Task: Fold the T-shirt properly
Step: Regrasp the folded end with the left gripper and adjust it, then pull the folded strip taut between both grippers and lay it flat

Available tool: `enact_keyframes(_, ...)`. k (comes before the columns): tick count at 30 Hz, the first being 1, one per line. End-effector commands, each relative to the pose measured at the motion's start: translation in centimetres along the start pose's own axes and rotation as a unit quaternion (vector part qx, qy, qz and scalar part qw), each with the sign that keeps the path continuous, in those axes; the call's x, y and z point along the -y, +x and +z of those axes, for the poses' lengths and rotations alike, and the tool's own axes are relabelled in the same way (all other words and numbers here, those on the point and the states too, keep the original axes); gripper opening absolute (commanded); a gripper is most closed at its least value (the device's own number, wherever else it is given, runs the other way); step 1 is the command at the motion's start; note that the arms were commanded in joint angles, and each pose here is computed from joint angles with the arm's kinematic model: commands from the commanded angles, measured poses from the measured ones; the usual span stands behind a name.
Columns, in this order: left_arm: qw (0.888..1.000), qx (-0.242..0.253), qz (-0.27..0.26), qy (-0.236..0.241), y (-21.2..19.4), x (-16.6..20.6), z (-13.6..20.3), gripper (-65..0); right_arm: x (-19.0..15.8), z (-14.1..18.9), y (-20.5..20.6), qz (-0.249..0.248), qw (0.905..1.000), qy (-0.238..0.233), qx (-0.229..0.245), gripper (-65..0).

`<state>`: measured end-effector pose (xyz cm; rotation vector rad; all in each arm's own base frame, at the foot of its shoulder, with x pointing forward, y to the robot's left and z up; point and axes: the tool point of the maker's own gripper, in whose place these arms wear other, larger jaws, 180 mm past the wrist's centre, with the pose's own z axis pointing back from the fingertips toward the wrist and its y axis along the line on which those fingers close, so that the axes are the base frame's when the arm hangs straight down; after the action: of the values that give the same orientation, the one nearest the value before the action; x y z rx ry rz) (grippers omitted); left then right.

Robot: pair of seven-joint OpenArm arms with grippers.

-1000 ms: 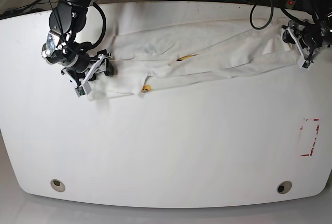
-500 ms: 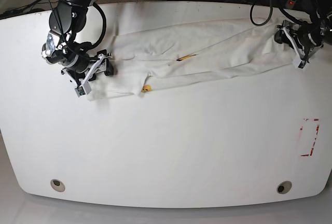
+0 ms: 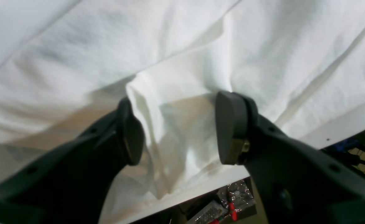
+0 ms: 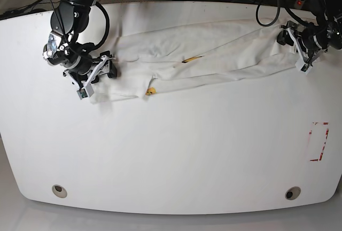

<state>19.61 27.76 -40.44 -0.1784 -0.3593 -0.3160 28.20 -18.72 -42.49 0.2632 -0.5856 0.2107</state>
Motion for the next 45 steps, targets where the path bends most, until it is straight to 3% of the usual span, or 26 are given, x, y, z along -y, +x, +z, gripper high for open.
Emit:
enact_keyframes(1,1.0,0.014,-0.008,0.008,0.9,-0.6,0.8,-33.3,0.3,0.0,-1.6,0.002,0.9993,-0.009,-0.037,-25.8)
enact_keyframes(7,1.0,0.016,-0.008,0.008,1.0,-0.6,0.8,-61.4,0.3,0.0,-1.6,0.002,0.9993,-0.009,-0.037,-25.8)
enact_keyframes(11,1.0,0.019,-0.006,0.012,1.1,-0.8,1.0,-60.6,0.3,0.0,-1.5,0.002,0.9993,-0.009,-0.037,-25.8)
enact_keyframes(16,0.998,0.042,-0.012,0.049,1.7,-2.0,3.4,-60.6,0.3,0.0,-1.6,0.003,0.9992,-0.011,-0.038,-25.8)
enact_keyframes(22,0.993,0.045,-0.062,0.091,2.8,-3.2,6.3,-60.6,0.3,0.0,-1.6,0.002,0.9993,-0.01,-0.037,-25.8)
enact_keyframes(30,0.988,-0.002,-0.087,0.127,1.2,-5.5,8.1,-60.6,0.3,0.0,-1.6,0.002,0.9993,-0.01,-0.037,-25.8)
enact_keyframes(45,0.96,-0.095,-0.108,0.238,-1.3,-9.8,10.2,-60.0,0.3,0.0,-1.6,0.001,0.9993,-0.009,-0.037,-25.8)
